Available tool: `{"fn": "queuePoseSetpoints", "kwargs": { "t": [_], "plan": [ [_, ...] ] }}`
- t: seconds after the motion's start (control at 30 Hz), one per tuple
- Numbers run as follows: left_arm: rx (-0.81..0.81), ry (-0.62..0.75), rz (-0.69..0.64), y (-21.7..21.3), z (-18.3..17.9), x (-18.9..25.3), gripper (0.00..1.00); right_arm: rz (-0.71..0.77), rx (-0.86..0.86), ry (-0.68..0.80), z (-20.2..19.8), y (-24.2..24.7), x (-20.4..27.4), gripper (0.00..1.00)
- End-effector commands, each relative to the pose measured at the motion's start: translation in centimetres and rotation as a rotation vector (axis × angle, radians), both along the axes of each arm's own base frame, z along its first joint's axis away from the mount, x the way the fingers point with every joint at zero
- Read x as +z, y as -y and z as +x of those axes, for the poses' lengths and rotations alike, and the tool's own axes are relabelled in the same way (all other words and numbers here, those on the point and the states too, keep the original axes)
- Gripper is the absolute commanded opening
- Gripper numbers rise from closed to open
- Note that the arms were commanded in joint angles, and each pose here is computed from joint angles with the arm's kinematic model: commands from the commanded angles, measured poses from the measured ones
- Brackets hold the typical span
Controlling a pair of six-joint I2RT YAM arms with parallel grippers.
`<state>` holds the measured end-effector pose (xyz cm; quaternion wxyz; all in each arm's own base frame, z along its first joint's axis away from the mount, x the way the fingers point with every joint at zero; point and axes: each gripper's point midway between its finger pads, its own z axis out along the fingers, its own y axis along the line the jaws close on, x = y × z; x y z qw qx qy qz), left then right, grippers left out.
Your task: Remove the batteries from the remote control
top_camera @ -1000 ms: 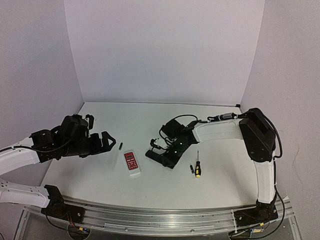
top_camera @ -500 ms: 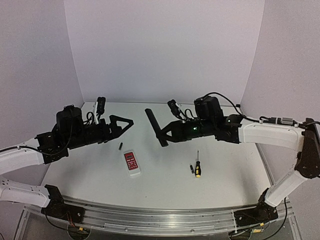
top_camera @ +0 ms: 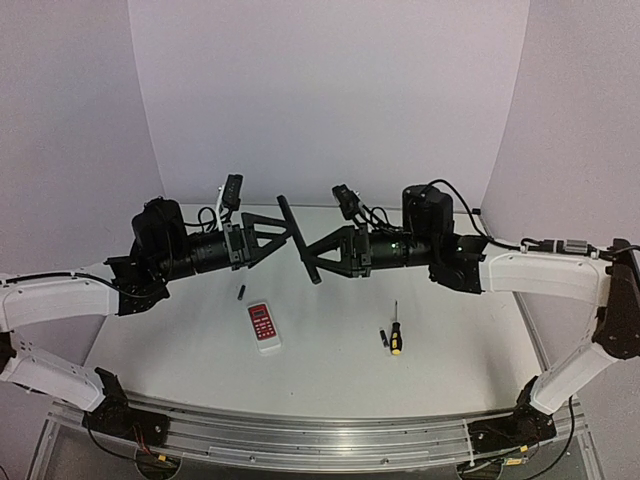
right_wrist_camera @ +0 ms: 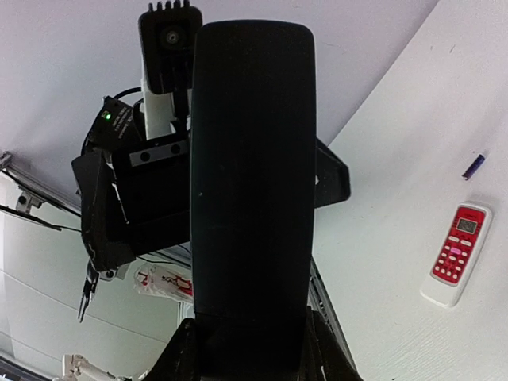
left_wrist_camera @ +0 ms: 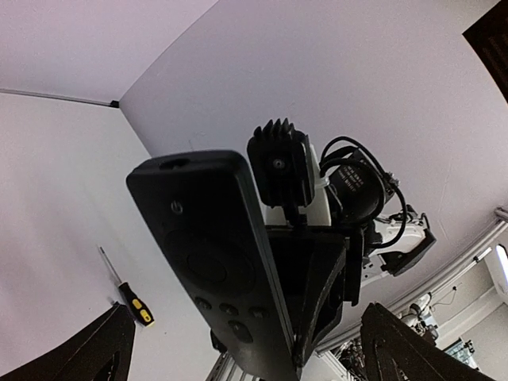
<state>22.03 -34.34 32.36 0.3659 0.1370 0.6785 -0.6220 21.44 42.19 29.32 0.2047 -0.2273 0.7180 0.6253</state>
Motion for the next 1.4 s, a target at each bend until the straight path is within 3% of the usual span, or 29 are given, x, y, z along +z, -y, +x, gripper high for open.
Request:
{"fn": "queuePoseSetpoints", "kwargs": {
  "t": [0.0, 0.23, 0.7, 0.77, 0.9, 1.03, 1.17, 1.23, 1.37],
  "plan": [
    [-0.062, 0.056, -0.126, 0.7, -0.6, 4.5, 1.00, 0.111, 0.084, 0.045, -1.9, -0.4, 3.7, 0.05],
    [-0.039, 0.021, -0.157, 0.3, -0.3, 4.8, 0.92, 0.128, 0.103, 0.061, -2.4, -0.8, 3.9, 0.05],
    [-0.071, -0.005, -0.165, 0.6, -0.6, 4.6, 0.40, 0.132, 0.109, 0.058, -2.2, -1.5, 3.5, 0.07],
    [-0.061, -0.010, -0.163, 0.6, -0.4, 4.6, 0.35, 0.128, 0.102, 0.055, -2.0, -1.5, 3.3, 0.16],
    [0.000, -0.044, -0.099, 0.4, 0.5, 3.8, 0.25, 0.109, 0.055, 0.061, -1.4, -1.3, 2.7, 0.50],
    [0.196, -0.138, 0.090, -1.4, 3.0, 0.7, 0.15, 0.048, -0.044, 0.097, -0.6, 0.0, 1.4, 0.80],
    [0.505, -0.301, 0.434, -6.8, 5.3, -5.8, 0.15, -0.141, -0.251, 0.128, 1.4, 3.4, -2.0, 0.82],
    [0.651, -0.395, 0.645, -10.6, 5.4, -9.6, 0.18, -0.321, -0.399, 0.127, 2.8, 6.4, -5.0, 0.83],
    [0.745, -0.616, 0.969, -16.6, 4.1, -16.8, 0.16, -0.549, -0.585, 0.117, 3.9, 11.5, -8.7, 0.85]
  ]
}}
